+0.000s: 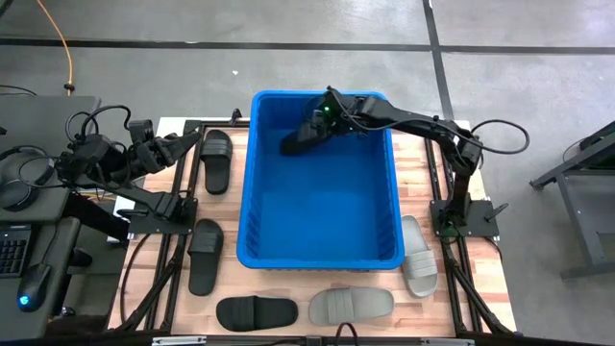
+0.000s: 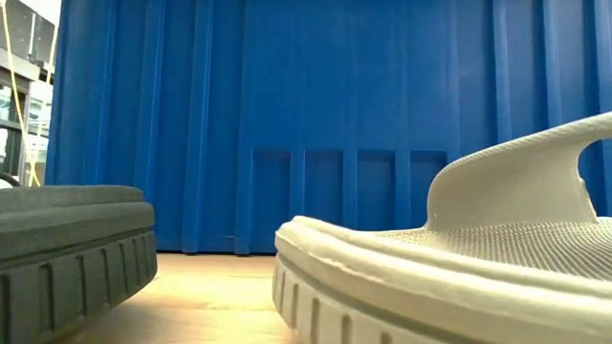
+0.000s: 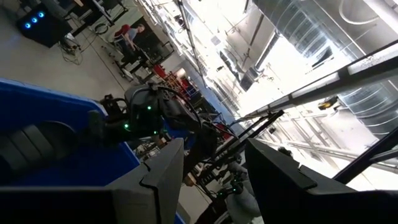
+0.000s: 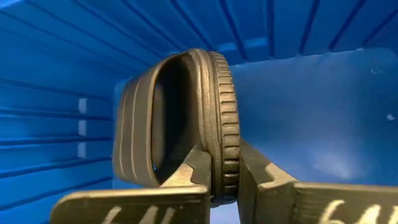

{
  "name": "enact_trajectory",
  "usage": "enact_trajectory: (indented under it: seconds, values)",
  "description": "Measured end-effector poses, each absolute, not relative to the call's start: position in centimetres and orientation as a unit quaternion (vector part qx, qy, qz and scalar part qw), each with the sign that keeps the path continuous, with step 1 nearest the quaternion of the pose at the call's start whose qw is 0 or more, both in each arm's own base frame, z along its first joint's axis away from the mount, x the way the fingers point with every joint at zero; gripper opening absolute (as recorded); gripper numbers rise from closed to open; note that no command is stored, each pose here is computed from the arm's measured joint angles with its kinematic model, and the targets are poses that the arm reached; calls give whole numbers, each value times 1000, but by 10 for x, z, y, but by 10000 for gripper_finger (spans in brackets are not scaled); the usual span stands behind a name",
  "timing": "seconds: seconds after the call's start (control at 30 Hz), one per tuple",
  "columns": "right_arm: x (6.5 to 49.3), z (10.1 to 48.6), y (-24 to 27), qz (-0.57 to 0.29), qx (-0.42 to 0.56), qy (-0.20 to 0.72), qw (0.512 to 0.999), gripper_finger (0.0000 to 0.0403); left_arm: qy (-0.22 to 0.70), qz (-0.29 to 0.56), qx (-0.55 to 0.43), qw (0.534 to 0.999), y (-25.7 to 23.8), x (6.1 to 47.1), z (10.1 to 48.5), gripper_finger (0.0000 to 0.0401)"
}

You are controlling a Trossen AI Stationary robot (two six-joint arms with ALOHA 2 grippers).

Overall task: Pick and place slides into bin
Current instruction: Put the black slipper into the bin

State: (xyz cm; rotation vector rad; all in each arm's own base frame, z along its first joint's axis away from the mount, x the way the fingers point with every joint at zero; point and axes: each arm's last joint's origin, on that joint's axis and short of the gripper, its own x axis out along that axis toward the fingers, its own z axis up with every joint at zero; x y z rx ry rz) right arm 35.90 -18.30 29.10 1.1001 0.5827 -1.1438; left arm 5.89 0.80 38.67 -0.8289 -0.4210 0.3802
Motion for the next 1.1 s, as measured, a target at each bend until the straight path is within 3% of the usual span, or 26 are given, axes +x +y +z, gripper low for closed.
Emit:
enact_trajectory:
  seconds: [0.43, 1.1]
  values:
    - [376, 239, -195, -480, 507, 339, 630, 5, -202, 180, -403, 874, 8, 59, 387, 161]
    - [356, 226, -213, -514, 499, 386, 581, 6, -201, 170, -410, 873, 7, 59, 387, 161]
